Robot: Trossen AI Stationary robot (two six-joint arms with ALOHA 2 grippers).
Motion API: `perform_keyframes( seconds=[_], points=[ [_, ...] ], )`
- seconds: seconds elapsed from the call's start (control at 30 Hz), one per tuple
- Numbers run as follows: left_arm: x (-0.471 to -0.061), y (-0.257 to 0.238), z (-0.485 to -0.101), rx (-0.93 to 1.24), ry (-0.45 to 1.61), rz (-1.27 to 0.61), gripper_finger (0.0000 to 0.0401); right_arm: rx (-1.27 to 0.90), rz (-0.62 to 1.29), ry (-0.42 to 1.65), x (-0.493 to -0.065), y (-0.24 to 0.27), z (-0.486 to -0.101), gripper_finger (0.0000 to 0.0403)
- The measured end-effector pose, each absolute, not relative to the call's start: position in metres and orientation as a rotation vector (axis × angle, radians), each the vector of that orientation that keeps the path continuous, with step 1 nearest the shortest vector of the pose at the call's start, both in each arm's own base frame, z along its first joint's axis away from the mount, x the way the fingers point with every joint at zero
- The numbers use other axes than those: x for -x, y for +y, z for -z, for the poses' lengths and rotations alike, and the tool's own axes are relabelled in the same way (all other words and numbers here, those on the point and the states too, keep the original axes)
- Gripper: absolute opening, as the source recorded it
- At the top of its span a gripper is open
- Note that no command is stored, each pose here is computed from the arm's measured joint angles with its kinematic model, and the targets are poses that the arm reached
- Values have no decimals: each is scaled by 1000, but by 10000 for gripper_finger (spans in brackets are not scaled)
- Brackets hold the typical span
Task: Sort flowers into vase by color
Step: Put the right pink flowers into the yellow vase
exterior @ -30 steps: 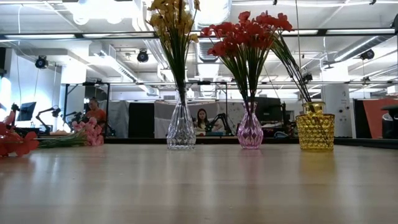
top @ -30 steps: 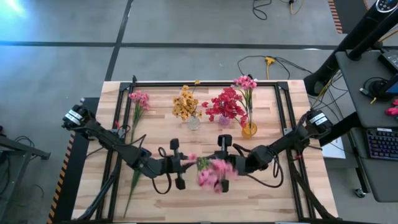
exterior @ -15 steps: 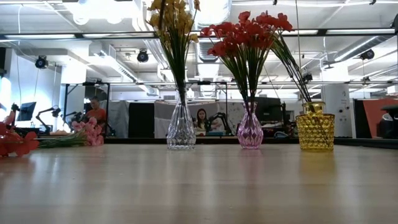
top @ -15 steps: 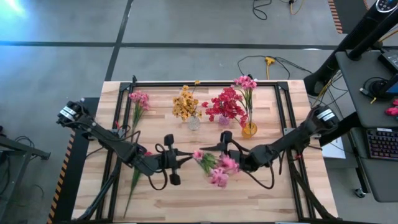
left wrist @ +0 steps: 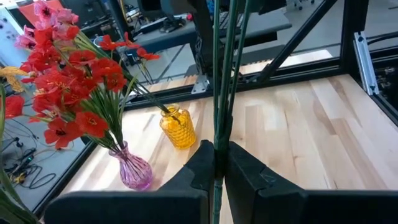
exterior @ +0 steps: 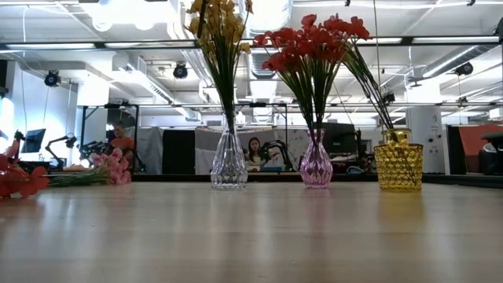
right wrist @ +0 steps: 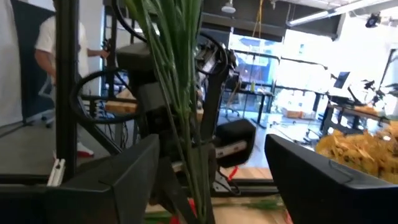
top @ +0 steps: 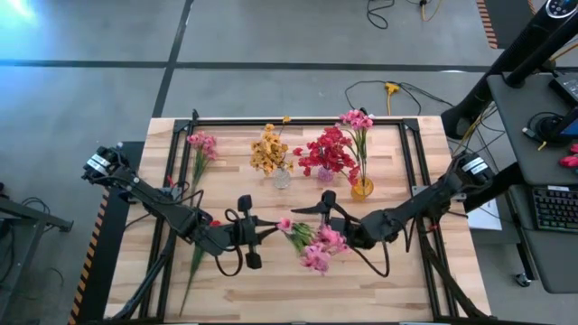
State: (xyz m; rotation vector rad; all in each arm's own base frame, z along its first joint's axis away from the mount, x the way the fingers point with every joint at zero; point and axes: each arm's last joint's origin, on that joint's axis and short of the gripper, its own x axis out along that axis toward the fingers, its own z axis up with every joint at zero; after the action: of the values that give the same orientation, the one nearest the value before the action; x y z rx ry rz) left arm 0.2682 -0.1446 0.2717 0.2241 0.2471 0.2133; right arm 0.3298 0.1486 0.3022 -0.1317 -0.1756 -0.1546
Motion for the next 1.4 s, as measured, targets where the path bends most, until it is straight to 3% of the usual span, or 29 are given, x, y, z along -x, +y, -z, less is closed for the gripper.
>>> perform_keyframes(
  seconds=[0.23, 0.53, 0.7, 0.9, 1.1, 1.3, 1.4],
  points=[
    [-268, -143, -272, -229, 244, -255, 7, 128, 160, -160, -331, 147, -303, 309],
    [-274, -146, -266, -240, 243, -231, 7, 147, 76, -158, -354, 142, -310, 288],
    [-274, -146, -267, -243, 241, -239, 7, 167, 72, -156, -357, 144, -316, 237],
    [-274, -145, -266, -240, 243, -241, 13, 157, 72, -156, -356, 144, -317, 131],
    [-274, -145, -266, -216, 242, -244, 63, 157, 72, -156, -355, 144, -317, 22],
    [-269, -142, -266, -214, 282, -249, 155, 98, 73, -127, -351, 140, -322, 13],
    [-264, -141, -266, -237, 316, -245, 198, 55, 168, -60, -343, 132, -327, 13]
  ],
)
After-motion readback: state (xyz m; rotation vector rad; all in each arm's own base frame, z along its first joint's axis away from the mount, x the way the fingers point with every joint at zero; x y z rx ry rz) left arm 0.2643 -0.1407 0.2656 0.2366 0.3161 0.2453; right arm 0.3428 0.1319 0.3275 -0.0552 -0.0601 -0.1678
